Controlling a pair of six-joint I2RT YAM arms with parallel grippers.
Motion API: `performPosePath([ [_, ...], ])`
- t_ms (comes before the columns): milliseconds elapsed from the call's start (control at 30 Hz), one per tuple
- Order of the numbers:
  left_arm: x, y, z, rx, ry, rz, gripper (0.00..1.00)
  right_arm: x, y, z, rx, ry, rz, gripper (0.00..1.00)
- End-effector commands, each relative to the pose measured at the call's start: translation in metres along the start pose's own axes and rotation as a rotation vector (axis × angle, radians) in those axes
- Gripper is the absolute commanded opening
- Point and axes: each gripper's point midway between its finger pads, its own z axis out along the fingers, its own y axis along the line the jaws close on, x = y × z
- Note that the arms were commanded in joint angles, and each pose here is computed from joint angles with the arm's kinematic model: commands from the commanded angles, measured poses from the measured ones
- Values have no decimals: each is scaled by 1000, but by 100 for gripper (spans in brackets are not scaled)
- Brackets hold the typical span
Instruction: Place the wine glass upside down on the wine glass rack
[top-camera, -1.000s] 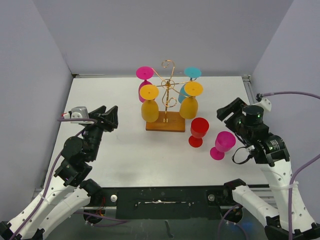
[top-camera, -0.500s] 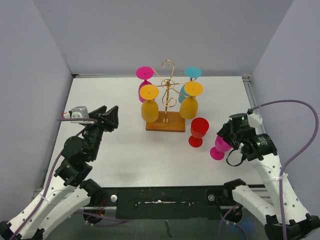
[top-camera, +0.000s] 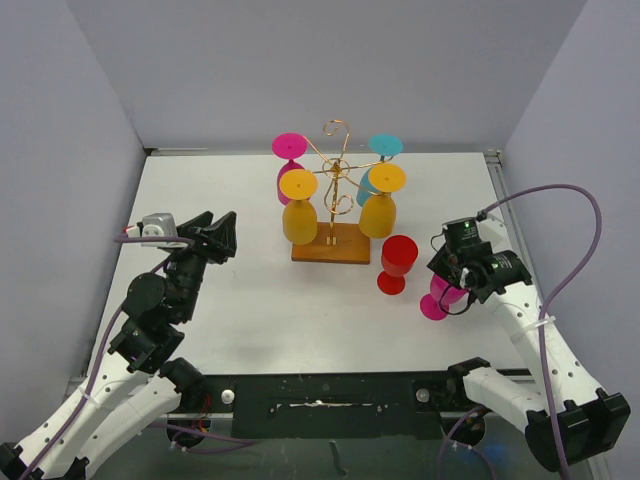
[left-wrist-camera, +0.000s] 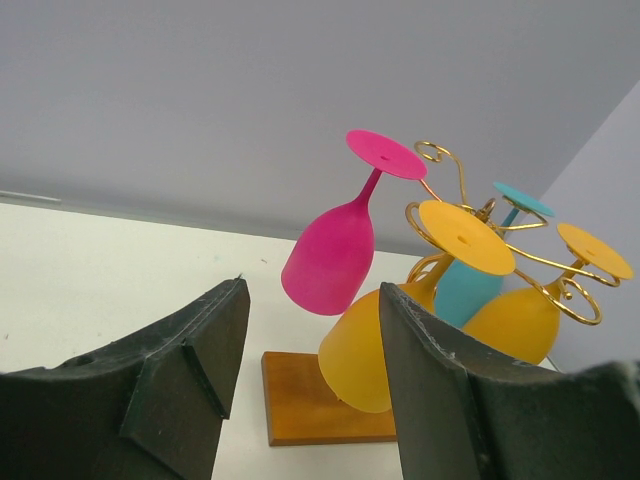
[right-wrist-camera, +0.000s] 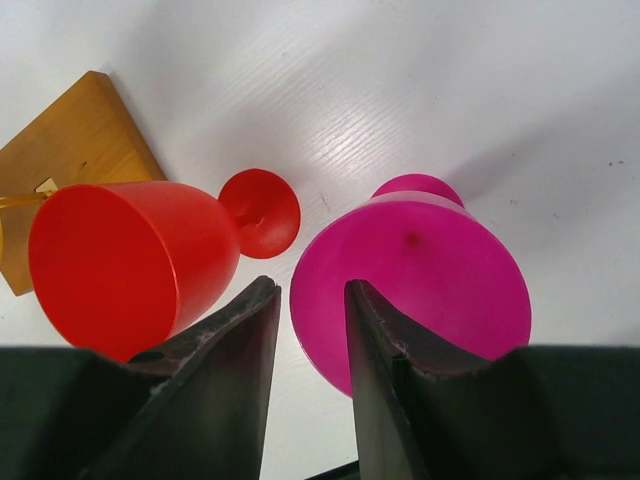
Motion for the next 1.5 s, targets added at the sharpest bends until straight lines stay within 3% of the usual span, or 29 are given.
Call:
performPosePath([
  [0, -20, -6, -1, 19, -55, -28, 53, -15, 8, 3, -15, -54, -31, 32],
  [433, -20, -6, -1, 17, -51, -22, 53, -11, 10, 13, -4, -32, -97, 24],
  [800, -19, -6, 0, 14, -50, -17, 53, -17, 7, 11, 17, -54, -95, 0],
  [1000, -22, -6, 0, 16, -53, -18, 53, -27, 8, 2, 6, -89, -78, 0],
  [1133, -23, -11, 1, 32, -54, -25, 54, -49, 8, -20, -13, -175, -45, 0],
  [1467, -32, -46, 11, 155, -21, -85, 54, -144, 17, -111, -136, -564, 108, 0],
])
